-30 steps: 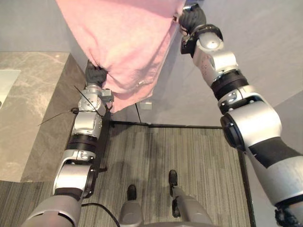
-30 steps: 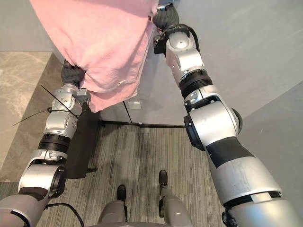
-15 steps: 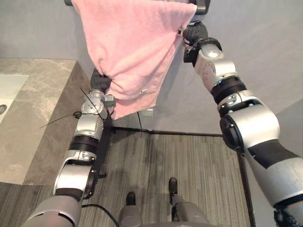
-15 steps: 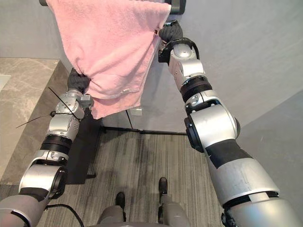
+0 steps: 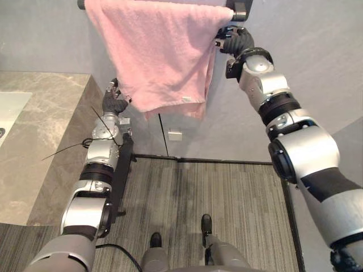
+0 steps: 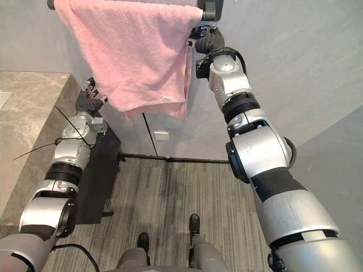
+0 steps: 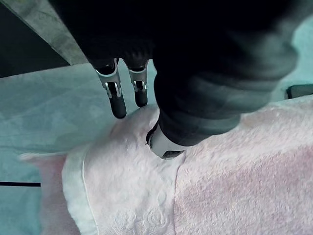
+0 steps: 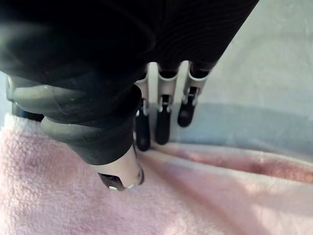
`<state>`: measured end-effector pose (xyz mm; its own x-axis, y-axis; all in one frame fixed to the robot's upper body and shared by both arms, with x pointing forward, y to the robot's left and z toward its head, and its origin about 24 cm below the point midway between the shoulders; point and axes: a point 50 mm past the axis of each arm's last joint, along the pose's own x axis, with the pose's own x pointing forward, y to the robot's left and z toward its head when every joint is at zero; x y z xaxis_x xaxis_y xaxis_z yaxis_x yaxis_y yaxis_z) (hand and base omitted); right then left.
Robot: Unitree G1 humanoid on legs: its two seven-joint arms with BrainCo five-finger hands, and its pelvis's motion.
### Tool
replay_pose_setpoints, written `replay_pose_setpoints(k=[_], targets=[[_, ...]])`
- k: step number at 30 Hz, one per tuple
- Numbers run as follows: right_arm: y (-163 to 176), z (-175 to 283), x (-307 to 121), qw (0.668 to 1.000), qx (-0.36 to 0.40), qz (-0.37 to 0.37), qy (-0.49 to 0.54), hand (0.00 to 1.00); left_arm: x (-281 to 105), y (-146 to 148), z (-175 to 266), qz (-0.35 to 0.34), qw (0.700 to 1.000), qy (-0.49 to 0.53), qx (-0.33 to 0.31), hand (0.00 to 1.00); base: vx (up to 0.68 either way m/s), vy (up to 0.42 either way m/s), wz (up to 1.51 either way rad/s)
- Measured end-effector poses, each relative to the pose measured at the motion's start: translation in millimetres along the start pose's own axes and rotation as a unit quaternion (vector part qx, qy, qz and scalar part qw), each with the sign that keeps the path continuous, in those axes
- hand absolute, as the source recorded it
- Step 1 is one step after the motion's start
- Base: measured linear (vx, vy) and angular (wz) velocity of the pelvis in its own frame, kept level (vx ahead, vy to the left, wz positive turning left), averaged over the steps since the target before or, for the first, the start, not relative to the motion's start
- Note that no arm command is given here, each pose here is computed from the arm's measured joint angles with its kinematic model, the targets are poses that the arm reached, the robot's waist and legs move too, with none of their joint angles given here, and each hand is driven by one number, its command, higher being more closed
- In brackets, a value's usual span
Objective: Organize washtable
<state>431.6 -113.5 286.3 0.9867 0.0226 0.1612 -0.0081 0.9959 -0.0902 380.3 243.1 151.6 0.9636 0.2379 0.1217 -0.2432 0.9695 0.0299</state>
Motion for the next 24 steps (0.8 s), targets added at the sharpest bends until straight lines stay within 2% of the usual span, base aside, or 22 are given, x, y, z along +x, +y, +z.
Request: replay_pose_setpoints(k=[6, 13, 15, 17, 20, 24], targets=[[-20.3, -5.7, -0.1, 1.000, -0.016, -0.022, 0.007, 0.00, 2.4, 23.1, 9.9, 0.020, 0.999, -0.011, 0.027, 0.00, 0.00, 0.007, 0.01], [-63.3, -59.9, -11.0, 0.995, -0.038, -0.060, 0.069, 0.00, 3.2, 45.0, 22.3, 0.045, 0.998, -0.026, 0.046, 0.00, 0.02, 0.022, 0.02], [-73.0, -79.8, -17.7, 0.993, -0.025, -0.071, 0.088, 0.00, -0.1, 53.9, 28.3, 0.060, 0.997, -0.043, 0.031, 0.00, 0.01, 0.014, -0.04], [-81.4, -96.7, -26.9, 0.992, 0.029, -0.084, 0.088, 0.00, -11.6, 74.2, 35.4, 0.095, 0.993, -0.072, 0.012, 0.00, 0.03, 0.026, -0.17], [-97.9, -94.6, -37.0, 0.987, 0.102, -0.119, 0.046, 0.00, -27.9, 104.1, 43.8, 0.160, 0.981, -0.106, -0.011, 0.00, 0.02, 0.024, -0.09], [-115.1, -71.5, -48.2, 0.977, 0.136, -0.160, -0.034, 0.00, -44.4, 126.7, 52.2, 0.226, 0.964, -0.136, -0.023, 0.00, 0.00, 0.000, 0.00]])
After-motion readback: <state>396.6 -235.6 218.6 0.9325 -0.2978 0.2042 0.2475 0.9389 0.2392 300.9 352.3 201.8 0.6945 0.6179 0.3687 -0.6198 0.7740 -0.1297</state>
